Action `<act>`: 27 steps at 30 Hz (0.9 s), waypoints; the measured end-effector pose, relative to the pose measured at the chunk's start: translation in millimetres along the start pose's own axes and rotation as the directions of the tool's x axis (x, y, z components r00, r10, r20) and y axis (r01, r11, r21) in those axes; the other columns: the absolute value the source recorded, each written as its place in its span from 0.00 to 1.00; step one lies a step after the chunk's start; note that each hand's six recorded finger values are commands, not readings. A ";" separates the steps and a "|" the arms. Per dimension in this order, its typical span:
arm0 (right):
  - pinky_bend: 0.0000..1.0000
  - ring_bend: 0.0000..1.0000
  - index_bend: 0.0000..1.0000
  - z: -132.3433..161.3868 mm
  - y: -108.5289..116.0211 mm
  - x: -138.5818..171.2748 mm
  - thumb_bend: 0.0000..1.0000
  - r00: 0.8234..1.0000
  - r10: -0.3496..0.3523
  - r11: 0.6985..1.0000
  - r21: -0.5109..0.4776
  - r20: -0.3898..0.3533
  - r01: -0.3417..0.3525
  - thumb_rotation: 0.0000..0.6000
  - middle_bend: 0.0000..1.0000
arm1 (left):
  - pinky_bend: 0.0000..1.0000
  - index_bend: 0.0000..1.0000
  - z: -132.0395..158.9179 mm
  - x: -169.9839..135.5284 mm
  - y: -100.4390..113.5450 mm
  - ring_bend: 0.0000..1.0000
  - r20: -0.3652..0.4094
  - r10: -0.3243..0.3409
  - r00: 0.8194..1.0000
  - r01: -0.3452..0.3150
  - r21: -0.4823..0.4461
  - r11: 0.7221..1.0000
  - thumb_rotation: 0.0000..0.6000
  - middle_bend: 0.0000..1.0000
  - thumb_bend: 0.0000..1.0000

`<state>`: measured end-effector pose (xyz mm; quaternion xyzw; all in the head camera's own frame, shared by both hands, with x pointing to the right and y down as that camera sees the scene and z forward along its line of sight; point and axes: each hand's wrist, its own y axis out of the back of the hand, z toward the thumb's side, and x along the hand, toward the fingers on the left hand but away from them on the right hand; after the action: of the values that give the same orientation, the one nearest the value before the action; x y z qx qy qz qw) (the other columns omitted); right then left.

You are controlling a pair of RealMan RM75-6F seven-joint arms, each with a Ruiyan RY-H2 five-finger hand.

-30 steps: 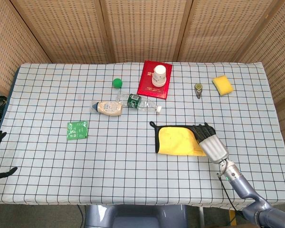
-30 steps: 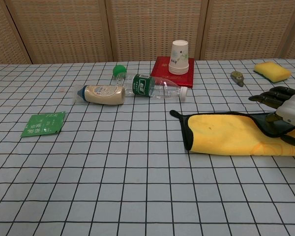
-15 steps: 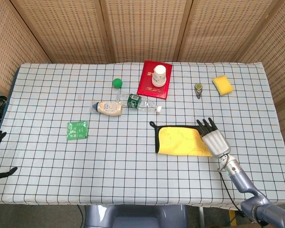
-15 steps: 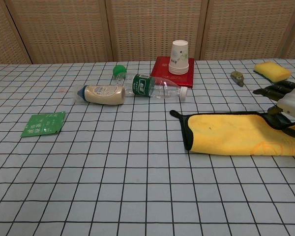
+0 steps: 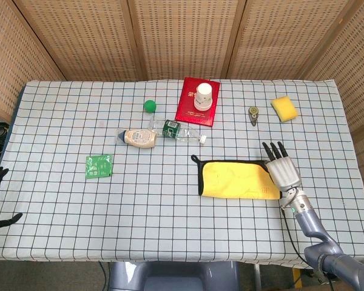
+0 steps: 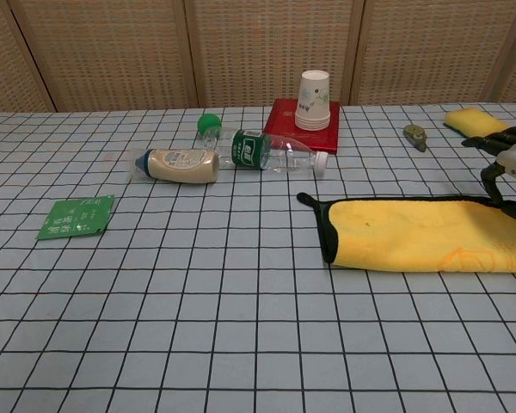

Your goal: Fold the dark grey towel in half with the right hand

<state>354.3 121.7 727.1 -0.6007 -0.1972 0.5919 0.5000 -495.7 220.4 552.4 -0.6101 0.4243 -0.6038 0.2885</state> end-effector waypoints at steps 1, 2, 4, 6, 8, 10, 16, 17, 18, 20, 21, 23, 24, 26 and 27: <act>0.03 0.00 0.63 -2.3 -0.4 -1.8 0.60 1.000 0.004 1.000 -0.001 0.010 -0.004 1.00 0.06 | 0.00 0.00 0.1 0.0 -0.2 0.00 0.000 0.000 1.000 0.000 0.001 1.000 1.00 0.00 0.00; 0.03 0.00 0.63 -4.1 -0.8 -3.3 0.60 1.000 0.008 1.000 -0.002 0.018 -0.008 1.00 0.06 | 0.00 0.00 0.2 0.0 -0.3 0.00 0.000 -0.001 1.000 0.001 0.001 1.000 1.00 0.00 0.00; 0.03 0.00 0.63 -7.4 -1.4 -6.3 0.60 0.999 0.014 1.000 -0.003 0.035 -0.014 1.00 0.06 | 0.00 0.00 0.2 0.0 -0.6 0.00 -0.001 -0.001 1.000 0.001 0.001 1.000 1.00 0.00 0.00; 0.03 0.00 0.63 -10.9 -2.6 -9.7 0.60 0.998 0.023 1.000 -0.006 0.054 -0.023 1.00 0.06 | 0.00 0.00 0.2 0.1 -0.7 0.00 -0.001 -0.001 1.000 0.001 0.001 1.000 1.00 0.00 0.00; 0.03 0.00 0.63 -13.3 -4.4 -12.4 0.60 0.997 0.034 0.999 -0.007 0.069 -0.034 1.00 0.06 | 0.00 0.00 0.1 0.3 -0.9 0.00 -0.002 -0.001 1.000 0.002 0.002 1.000 1.00 0.00 0.00; 0.03 0.00 0.63 -15.3 -6.1 -14.5 0.60 0.996 0.043 0.999 -0.004 0.080 -0.043 1.00 0.06 | 0.00 0.00 0.0 0.5 -1.1 0.00 -0.003 -0.003 1.000 0.003 0.002 1.000 1.00 0.00 0.00; 0.04 0.00 0.44 -16.5 -11.1 -18.5 0.41 0.993 0.062 0.998 -0.001 0.096 -0.062 1.00 0.04 | 0.00 0.00 -0.7 1.0 -1.7 0.00 -0.006 -0.005 1.000 0.005 0.003 1.000 1.00 0.00 0.00; 0.05 0.00 0.38 -15.9 -11.7 -19.0 0.33 0.993 0.065 0.998 -0.002 0.095 -0.065 1.00 0.04 | 0.00 0.00 -0.6 1.1 -2.0 0.00 -0.006 -0.006 1.000 0.006 0.003 1.000 1.00 0.00 0.00; 0.05 0.00 0.29 -15.5 -11.9 -19.4 0.20 0.994 0.065 0.998 -0.002 0.093 -0.065 1.00 0.03 | 0.00 0.00 -0.4 1.2 -2.4 0.00 -0.006 -0.007 1.000 0.007 0.004 1.000 1.00 0.00 0.00; 0.06 0.00 0.18 -15.1 -11.6 -20.1 0.04 0.994 0.062 0.998 0.000 0.091 -0.062 1.00 0.02 | 0.00 0.00 0.0 1.3 -2.7 0.00 -0.006 -0.007 1.000 0.007 0.005 1.000 1.00 0.00 0.00; 0.06 0.00 0.15 -15.0 -11.1 -20.2 0.00 0.994 0.059 0.998 0.000 0.092 -0.059 1.00 0.02 | 0.00 0.00 0.1 1.3 -2.8 0.00 -0.006 -0.007 1.000 0.007 0.005 1.000 1.00 0.00 0.00; 0.07 0.00 0.13 -15.1 -9.0 -20.6 0.00 0.994 0.049 0.999 -0.003 0.095 -0.049 1.00 0.01 | 0.00 0.00 0.3 1.3 -2.8 0.00 -0.006 -0.007 1.000 0.007 0.005 1.000 1.00 0.00 0.00; 0.07 0.00 0.12 -15.1 -7.6 -20.6 0.00 0.994 0.042 0.999 -0.006 0.097 -0.042 1.00 0.01 | 0.00 0.00 0.4 1.3 -2.8 0.00 -0.006 -0.007 1.000 0.007 0.005 1.000 1.00 0.00 0.00; 0.07 0.00 0.12 -15.5 -2.9 -20.2 0.00 0.995 0.020 1.000 -0.016 0.102 -0.019 1.00 0.01 | 0.00 0.00 0.4 1.1 -2.8 0.00 -0.007 -0.006 1.000 0.006 0.005 1.000 1.00 0.00 0.00; 0.07 0.00 0.12 -15.7 -0.4 -19.9 0.00 0.995 0.010 1.000 -0.022 0.104 -0.008 1.00 0.01 | 0.00 0.00 0.3 1.1 -2.8 0.00 -0.007 -0.006 1.000 0.006 0.005 1.000 1.00 0.00 0.00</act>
<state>364.3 99.6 734.5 -0.5755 -0.2266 0.6224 0.4797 -495.1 220.7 555.3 -0.6086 0.4220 -0.6078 0.2866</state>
